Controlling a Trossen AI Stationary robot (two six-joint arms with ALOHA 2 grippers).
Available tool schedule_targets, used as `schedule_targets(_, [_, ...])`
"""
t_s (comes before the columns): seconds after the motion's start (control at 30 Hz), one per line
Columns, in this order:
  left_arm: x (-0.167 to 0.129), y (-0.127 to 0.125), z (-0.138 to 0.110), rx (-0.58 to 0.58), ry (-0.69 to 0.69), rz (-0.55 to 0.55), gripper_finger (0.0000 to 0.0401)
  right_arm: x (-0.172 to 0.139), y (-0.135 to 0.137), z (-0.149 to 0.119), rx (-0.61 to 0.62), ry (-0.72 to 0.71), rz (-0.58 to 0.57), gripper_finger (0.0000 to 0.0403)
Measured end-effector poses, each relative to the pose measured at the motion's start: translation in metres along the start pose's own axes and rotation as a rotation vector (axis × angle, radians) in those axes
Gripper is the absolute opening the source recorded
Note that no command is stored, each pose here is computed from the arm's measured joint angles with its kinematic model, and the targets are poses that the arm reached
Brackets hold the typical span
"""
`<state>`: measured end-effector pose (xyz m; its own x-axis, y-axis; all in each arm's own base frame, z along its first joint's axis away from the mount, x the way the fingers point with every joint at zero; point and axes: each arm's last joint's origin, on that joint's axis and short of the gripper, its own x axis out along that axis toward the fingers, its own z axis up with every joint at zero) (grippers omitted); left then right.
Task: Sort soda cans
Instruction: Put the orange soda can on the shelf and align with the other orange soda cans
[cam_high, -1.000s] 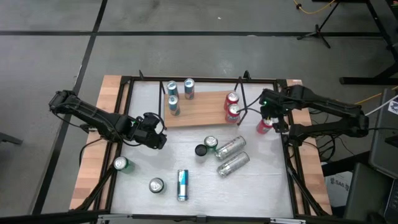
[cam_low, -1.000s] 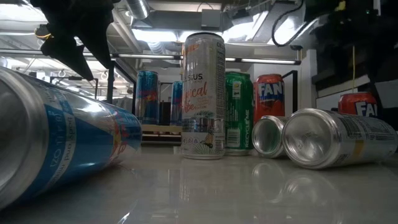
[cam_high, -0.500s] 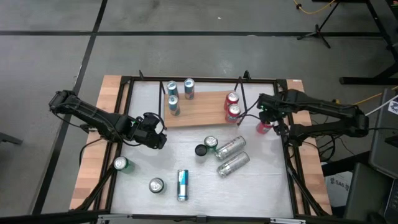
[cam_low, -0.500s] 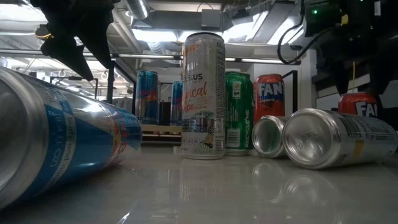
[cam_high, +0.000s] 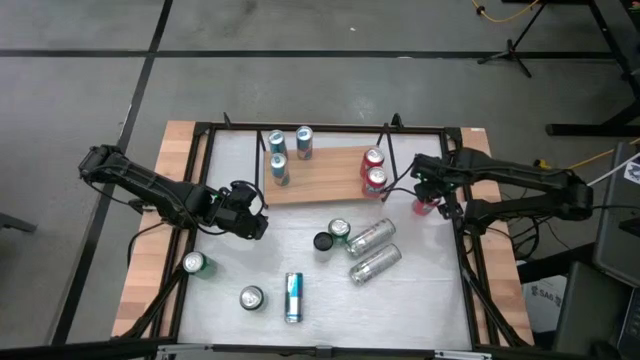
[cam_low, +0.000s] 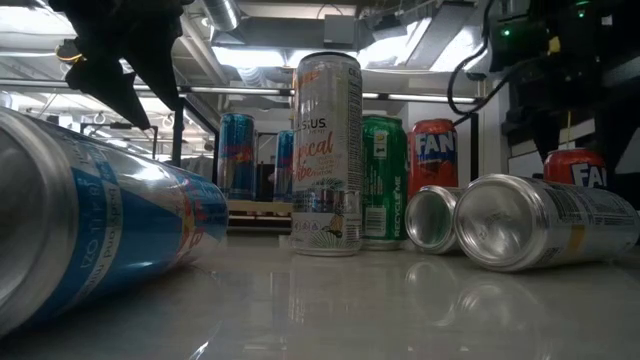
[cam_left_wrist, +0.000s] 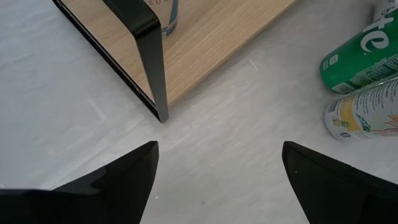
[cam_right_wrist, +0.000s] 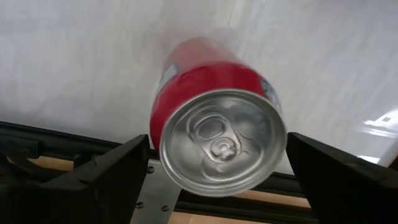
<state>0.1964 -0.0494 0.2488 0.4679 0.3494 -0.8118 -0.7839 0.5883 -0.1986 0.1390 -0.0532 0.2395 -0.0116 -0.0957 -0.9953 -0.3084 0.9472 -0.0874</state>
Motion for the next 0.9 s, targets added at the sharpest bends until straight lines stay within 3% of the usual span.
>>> schedule_targets(0.9, [0.0000,0.0000,0.0000,0.000,0.000,0.000,0.0335,0.0034,-0.0007,0.0021,0.002,-0.025,-0.003,0.0367])
